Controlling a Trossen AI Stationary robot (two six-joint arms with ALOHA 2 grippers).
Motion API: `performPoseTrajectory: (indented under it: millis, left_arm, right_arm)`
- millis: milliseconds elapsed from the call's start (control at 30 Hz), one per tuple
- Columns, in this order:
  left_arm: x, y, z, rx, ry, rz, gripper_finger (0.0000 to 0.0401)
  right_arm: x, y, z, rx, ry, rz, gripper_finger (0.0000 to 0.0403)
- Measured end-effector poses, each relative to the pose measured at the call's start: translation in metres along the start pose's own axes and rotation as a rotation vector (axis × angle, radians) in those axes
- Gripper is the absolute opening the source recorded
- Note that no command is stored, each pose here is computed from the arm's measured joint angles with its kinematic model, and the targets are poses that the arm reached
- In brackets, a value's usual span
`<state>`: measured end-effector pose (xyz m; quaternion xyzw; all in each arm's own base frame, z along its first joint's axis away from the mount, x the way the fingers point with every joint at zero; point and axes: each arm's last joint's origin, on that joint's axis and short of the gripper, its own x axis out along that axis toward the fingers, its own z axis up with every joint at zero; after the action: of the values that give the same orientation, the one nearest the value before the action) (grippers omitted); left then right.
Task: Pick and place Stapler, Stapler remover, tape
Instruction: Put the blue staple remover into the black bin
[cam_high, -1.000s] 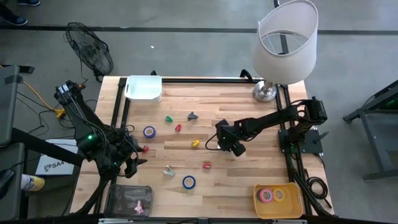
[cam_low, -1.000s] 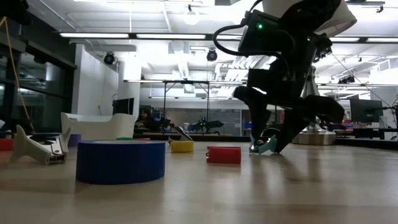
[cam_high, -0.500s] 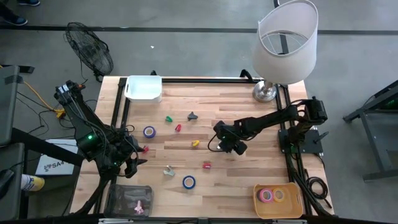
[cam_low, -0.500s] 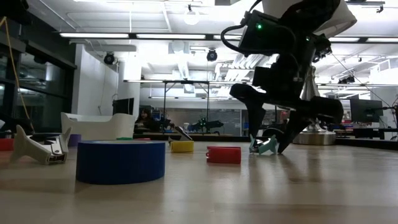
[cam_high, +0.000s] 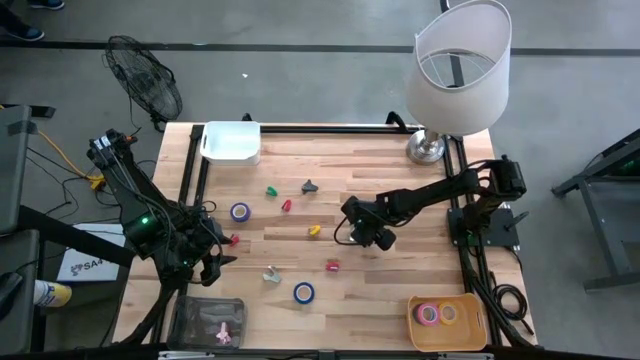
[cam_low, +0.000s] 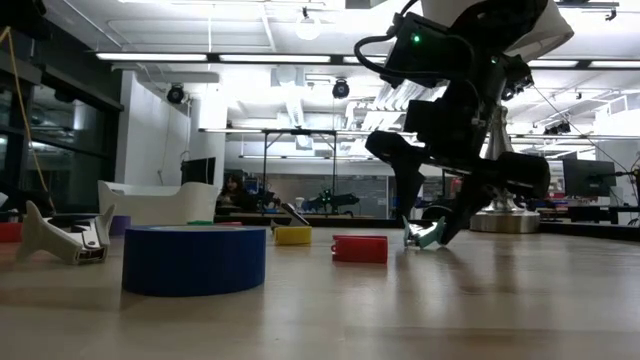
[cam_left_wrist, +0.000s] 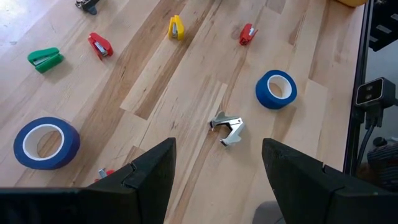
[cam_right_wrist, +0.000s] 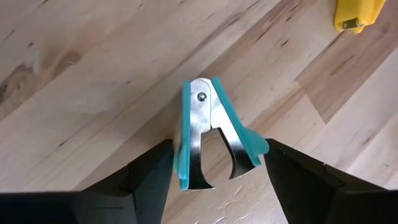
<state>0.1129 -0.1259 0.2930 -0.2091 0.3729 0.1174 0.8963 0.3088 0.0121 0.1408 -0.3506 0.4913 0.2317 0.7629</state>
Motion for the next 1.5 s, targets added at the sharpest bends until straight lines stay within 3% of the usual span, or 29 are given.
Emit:
performPoseTrajectory:
  millis: [533, 767, 933, 1200, 1500]
  left_arm:
    - [0.0, 0.0, 0.0, -0.002, -0.001, -0.002, 0.0234]
    - [0.0, -0.001, 0.001, 0.002, -0.017, -0.004, 0.0234]
    - [0.0, -0.002, 0.005, 0.02, -0.127, 0.01, 0.0234]
    - [0.019, -0.002, 0.043, 0.13, -0.226, 0.041, 0.0234]
    - [0.039, 0.018, 0.095, 0.37, -0.298, 0.079, 0.0234]
  right_arm:
    - [0.0, 0.002, -0.002, 0.053, 0.03, 0.013, 0.0147]
    - [0.0, 0.0, -0.004, 0.166, 0.092, -0.056, 0.0113]
    - [0.0, -0.004, -0.004, 0.247, 0.119, -0.142, 0.0093]
    - [-0.017, -0.029, 0.016, 0.349, 0.088, -0.298, 0.0091]
    - [-0.071, -0.08, 0.059, 0.385, -0.059, -0.461, 0.0091]
